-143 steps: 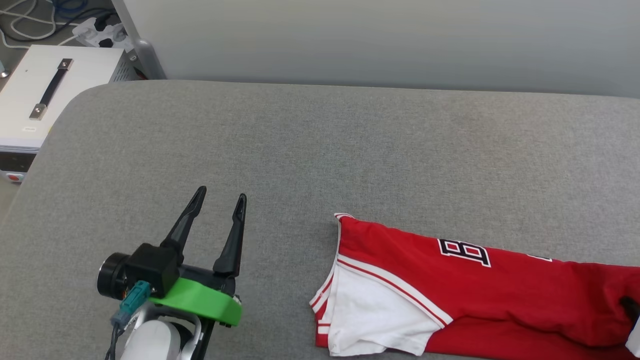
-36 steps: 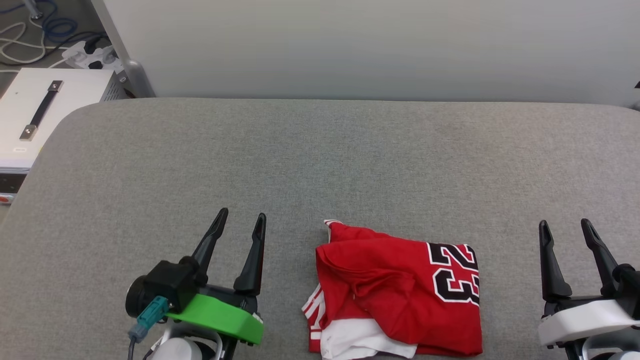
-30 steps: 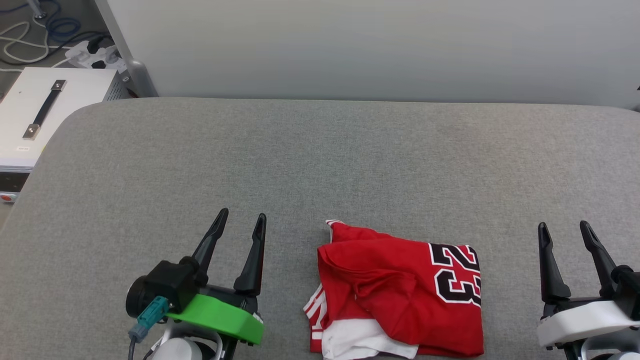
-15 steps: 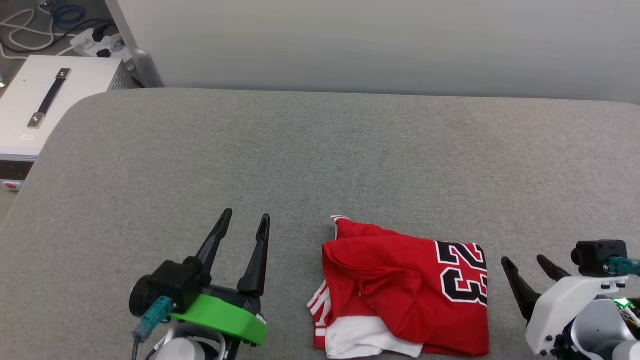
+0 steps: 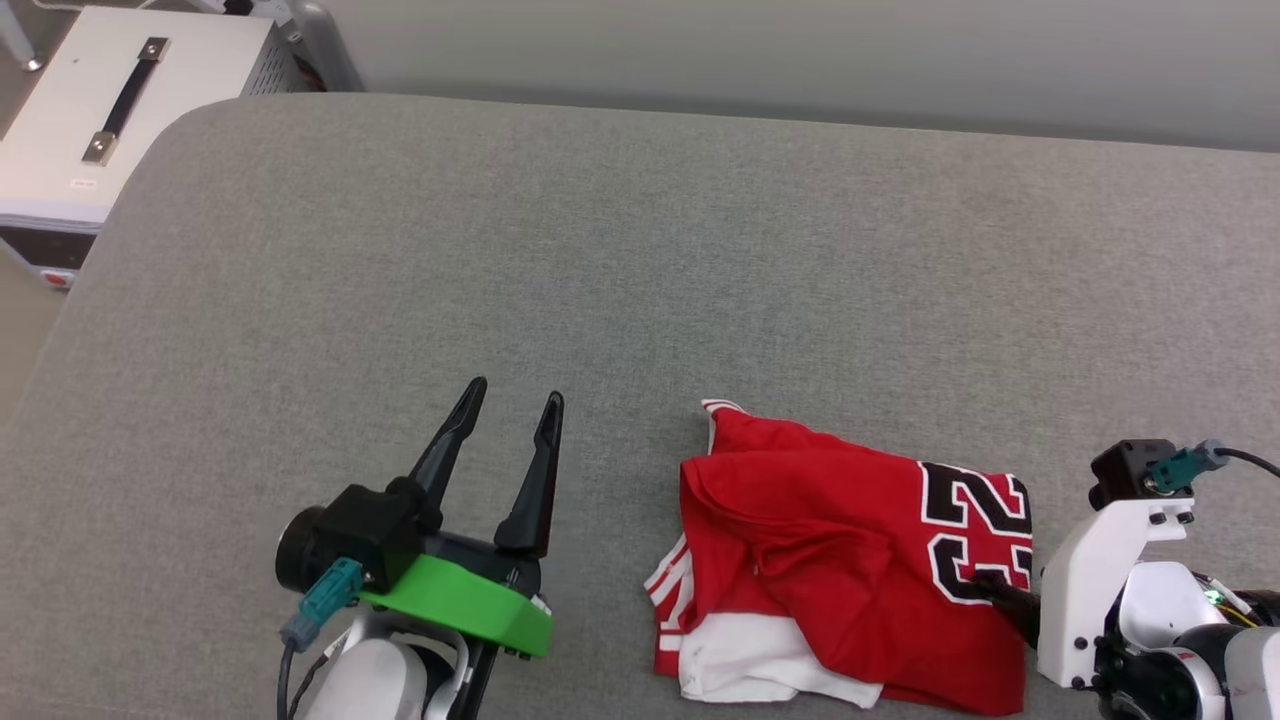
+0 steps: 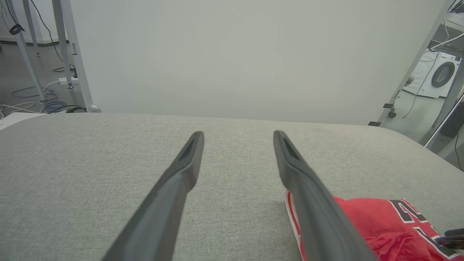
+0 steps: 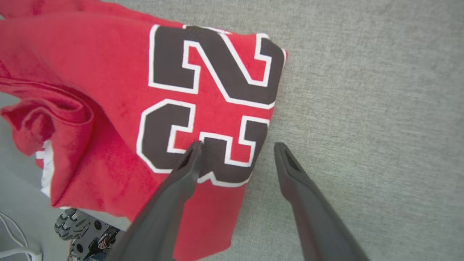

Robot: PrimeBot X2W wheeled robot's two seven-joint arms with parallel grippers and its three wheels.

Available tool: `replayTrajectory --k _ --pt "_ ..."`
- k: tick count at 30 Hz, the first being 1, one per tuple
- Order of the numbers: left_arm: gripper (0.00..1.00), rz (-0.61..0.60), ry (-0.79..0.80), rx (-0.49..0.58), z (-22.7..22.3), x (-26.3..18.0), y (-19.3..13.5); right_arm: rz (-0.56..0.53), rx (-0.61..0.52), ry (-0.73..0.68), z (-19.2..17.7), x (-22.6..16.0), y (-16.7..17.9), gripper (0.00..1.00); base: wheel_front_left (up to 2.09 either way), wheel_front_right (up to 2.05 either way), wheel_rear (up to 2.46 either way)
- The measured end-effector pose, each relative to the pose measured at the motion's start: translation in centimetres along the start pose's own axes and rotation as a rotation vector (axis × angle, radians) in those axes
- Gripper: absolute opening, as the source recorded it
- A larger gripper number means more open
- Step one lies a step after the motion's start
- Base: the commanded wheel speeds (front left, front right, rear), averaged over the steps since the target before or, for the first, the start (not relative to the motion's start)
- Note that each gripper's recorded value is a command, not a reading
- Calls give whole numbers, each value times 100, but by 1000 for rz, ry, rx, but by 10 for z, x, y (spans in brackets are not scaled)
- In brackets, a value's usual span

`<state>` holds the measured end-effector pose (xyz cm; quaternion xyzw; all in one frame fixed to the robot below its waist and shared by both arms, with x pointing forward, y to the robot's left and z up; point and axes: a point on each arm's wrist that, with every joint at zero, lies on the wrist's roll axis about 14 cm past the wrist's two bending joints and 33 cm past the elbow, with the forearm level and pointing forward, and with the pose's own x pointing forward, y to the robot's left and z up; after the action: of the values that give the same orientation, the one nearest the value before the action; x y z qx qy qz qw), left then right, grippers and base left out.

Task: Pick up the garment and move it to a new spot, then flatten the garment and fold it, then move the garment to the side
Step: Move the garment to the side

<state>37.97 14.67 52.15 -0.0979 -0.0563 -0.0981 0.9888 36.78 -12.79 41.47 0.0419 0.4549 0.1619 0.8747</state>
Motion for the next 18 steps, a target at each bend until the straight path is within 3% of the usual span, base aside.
replayTrajectory --k 12,14,18 --pt "100 59 33 10 -9 -5 19 66 -53 155 -30 39 16 100 0 0 0" --pt "100 61 32 12 -8 -5 19 67 -79 164 -33 41 16 0 0 0 0" --pt "100 53 29 13 -7 -6 16 66 -110 119 -28 41 16 0 0 0 0"
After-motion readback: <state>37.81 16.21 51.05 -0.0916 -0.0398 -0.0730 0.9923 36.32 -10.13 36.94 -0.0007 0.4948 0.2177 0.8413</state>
